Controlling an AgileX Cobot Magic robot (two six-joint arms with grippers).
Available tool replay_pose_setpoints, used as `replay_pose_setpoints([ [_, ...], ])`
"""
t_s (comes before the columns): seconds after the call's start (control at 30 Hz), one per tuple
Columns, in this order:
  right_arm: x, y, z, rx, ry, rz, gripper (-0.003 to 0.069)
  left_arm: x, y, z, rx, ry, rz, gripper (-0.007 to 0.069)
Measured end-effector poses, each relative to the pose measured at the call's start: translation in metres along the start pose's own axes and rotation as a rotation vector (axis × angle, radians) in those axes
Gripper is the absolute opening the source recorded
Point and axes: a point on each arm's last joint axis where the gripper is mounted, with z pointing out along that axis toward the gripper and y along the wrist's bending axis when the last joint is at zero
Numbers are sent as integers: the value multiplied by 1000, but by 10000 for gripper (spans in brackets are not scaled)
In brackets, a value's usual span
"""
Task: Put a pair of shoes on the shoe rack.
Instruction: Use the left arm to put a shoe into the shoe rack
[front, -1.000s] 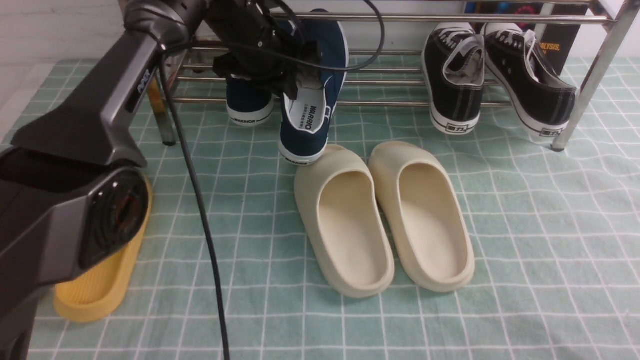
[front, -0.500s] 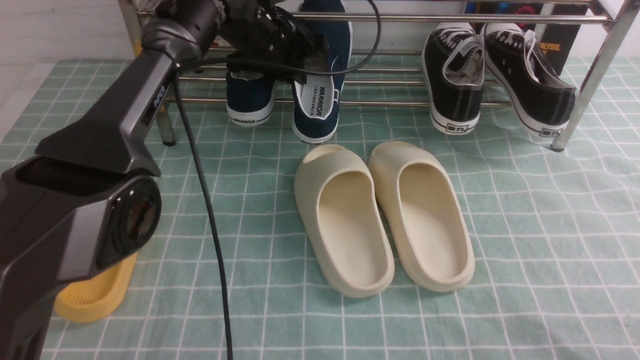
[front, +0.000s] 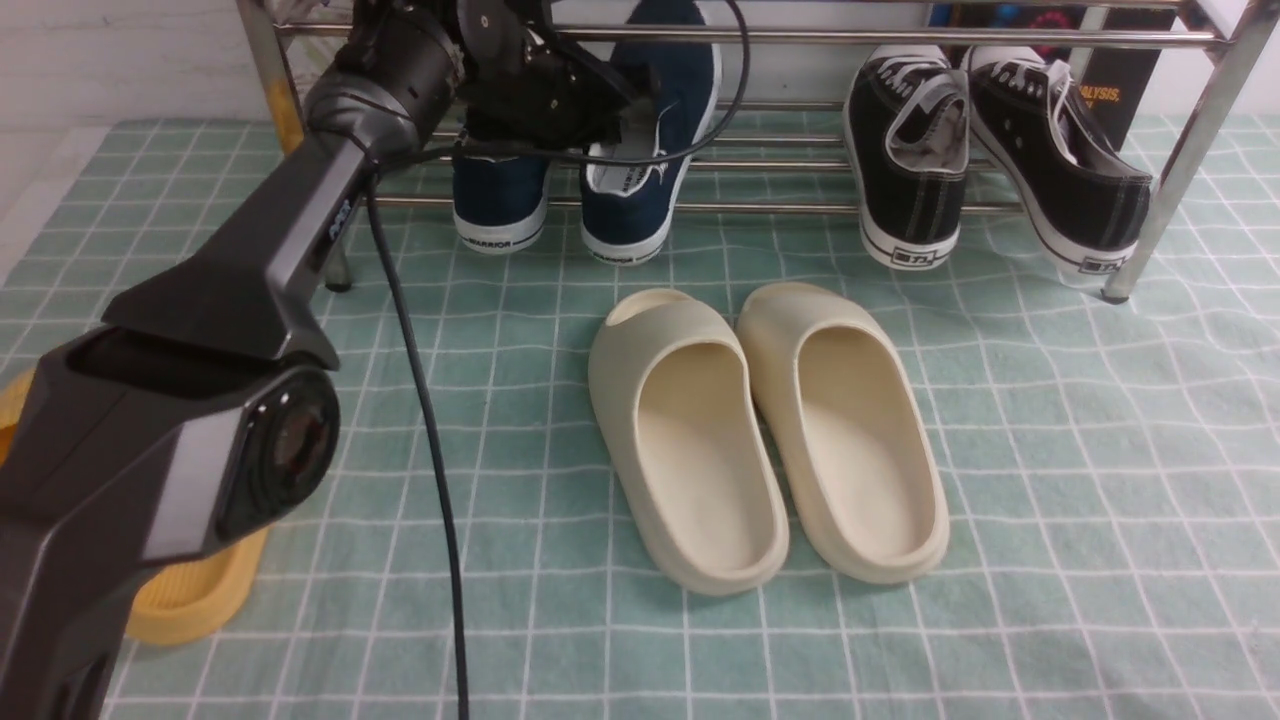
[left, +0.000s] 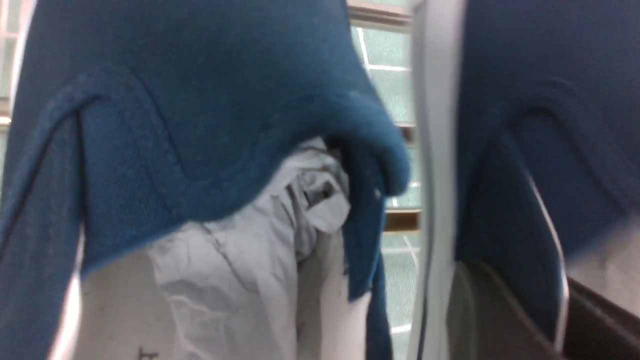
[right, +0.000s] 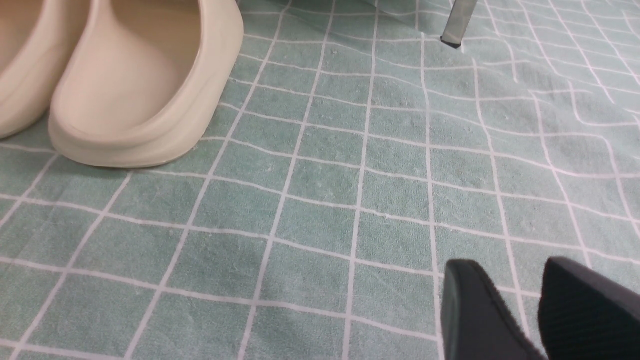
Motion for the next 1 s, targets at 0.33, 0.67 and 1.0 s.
replay_pose_setpoints([
  [0.33, 0, 0, 0, 0, 0, 0, 239, -7, -11, -21, 11, 48, -36, 394],
  [0.67, 0, 0, 0, 0, 0, 0, 239, -16, -30, -91, -45, 247, 32, 135],
  [1.0, 0, 0, 0, 0, 0, 0, 239, -26, -46, -160, -72, 232, 57, -13],
])
